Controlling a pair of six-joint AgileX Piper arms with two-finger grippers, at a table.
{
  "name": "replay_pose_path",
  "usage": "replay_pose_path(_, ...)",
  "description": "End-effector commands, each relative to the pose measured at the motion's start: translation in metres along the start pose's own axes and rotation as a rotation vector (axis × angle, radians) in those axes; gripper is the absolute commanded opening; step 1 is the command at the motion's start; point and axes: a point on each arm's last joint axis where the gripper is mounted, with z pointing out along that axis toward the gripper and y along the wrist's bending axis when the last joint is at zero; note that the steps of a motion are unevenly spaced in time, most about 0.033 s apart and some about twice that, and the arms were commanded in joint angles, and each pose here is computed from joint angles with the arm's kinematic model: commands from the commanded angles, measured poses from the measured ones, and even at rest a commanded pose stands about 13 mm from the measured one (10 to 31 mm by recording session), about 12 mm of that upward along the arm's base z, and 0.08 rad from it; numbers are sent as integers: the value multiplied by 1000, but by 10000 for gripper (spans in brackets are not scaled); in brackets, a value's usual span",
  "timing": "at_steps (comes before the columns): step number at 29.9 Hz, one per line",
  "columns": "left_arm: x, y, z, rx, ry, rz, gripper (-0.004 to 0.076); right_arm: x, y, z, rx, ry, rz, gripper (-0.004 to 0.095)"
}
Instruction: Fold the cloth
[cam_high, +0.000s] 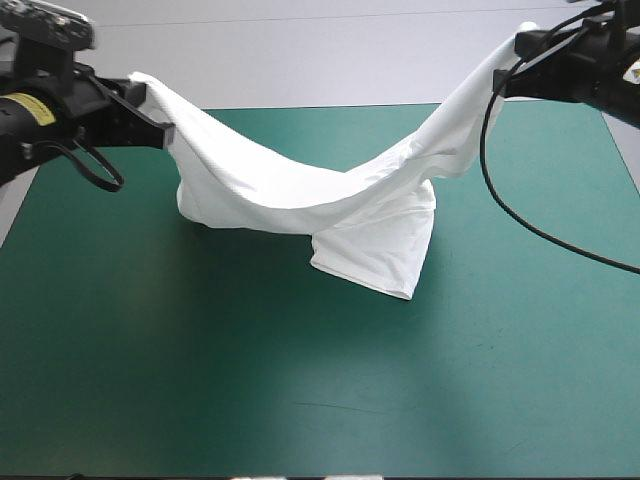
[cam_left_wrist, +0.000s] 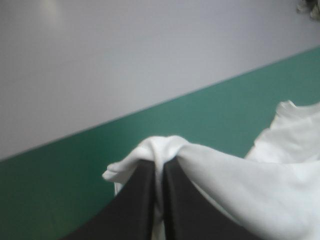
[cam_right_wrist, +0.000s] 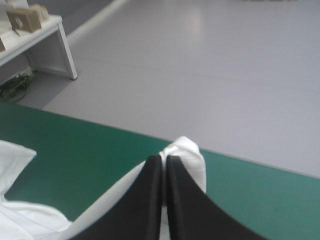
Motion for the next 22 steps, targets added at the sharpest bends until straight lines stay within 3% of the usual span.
replay_pose_path(1,-32,6,-58,-44,-276,25,19,-39,17,-56,-15,-256,-35,-17)
replay_pose_path(10,-56,17,-138,-167,-574,103,19,-81,39,-138,-11,-562,-125,-17)
replay_pose_path(18,-62,26,-174,-295,-714,151,19,-96,52,-193,11,-798,-196,-17)
replay_pose_path(22,-64,26,-180,-309,-753,153,19,-98,54,-201,29,-834,-211,-17)
